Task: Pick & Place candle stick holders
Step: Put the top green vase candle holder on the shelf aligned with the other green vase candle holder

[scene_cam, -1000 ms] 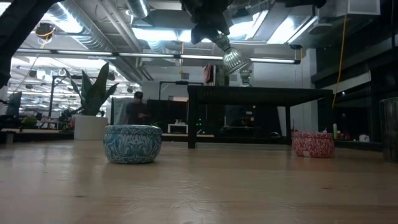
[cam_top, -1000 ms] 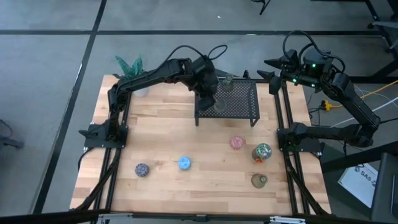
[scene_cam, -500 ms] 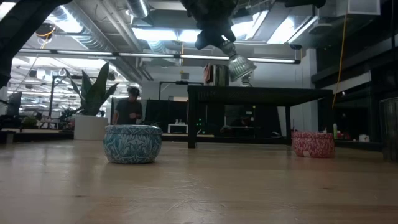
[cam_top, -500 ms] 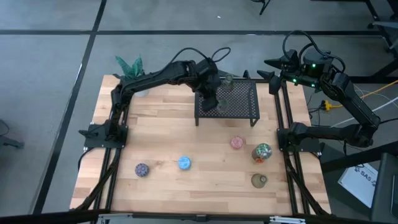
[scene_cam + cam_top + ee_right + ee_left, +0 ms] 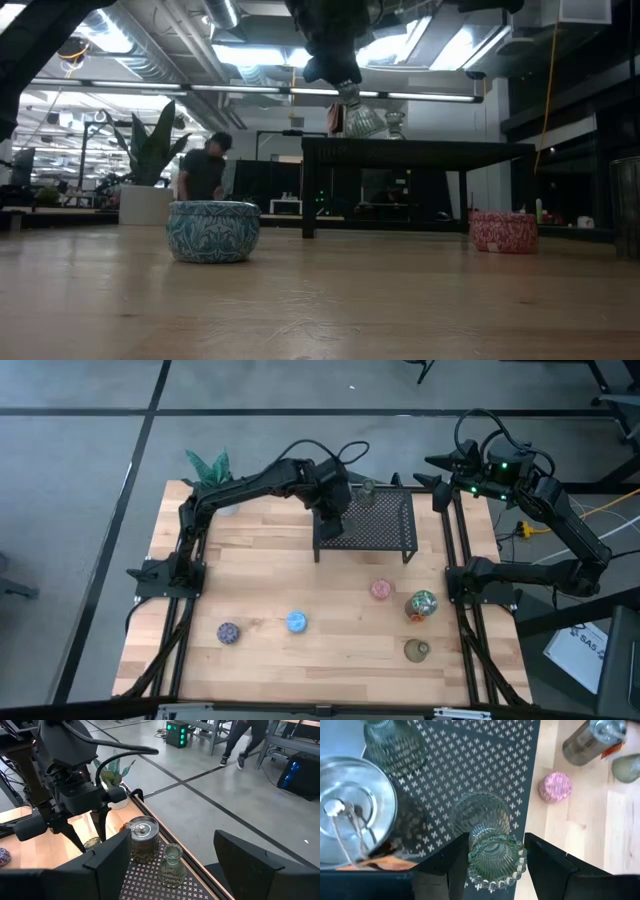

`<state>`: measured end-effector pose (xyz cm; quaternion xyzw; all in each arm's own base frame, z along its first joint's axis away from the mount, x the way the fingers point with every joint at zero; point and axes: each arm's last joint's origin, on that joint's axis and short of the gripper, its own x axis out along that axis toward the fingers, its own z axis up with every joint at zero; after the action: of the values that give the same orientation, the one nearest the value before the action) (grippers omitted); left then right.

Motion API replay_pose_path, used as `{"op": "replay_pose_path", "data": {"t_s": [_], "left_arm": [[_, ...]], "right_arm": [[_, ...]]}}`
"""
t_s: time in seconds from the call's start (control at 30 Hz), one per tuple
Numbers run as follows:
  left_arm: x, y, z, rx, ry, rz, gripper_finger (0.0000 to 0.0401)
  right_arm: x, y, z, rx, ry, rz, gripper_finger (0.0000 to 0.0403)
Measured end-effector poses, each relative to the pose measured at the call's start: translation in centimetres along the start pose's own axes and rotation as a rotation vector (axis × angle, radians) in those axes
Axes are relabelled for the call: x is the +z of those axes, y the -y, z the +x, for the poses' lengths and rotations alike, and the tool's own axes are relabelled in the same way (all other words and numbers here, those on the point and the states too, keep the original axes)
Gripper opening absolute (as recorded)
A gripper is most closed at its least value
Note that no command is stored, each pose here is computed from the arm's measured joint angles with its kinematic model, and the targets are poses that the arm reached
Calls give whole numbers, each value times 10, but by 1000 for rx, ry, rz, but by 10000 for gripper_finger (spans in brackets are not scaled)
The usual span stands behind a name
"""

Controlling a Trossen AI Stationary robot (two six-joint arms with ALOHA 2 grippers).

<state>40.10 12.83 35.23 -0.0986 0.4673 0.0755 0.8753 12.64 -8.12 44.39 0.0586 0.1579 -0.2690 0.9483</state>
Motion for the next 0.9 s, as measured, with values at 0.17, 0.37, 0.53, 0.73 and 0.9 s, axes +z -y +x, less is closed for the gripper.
{"op": "replay_pose_path", "data": {"t_s": [0.17, 0.37, 0.53, 0.73, 0.9], "left_arm": [[-1, 1, 0, 18, -8, 6, 170], [-2, 1, 0, 18, -17, 11, 171], [-2, 1, 0, 17, -18, 27, 179], [-2, 1, 0, 19, -18, 28, 191], [1, 1, 0, 21, 8, 41, 193]], "right_arm": [[0, 0, 0, 0, 0, 0, 286], [0, 0, 0, 0, 0, 0, 286], [0, 0, 0, 0, 0, 0, 286], [0, 0, 0, 0, 0, 0, 286], [0, 0, 0, 0, 0, 0, 286]]}}
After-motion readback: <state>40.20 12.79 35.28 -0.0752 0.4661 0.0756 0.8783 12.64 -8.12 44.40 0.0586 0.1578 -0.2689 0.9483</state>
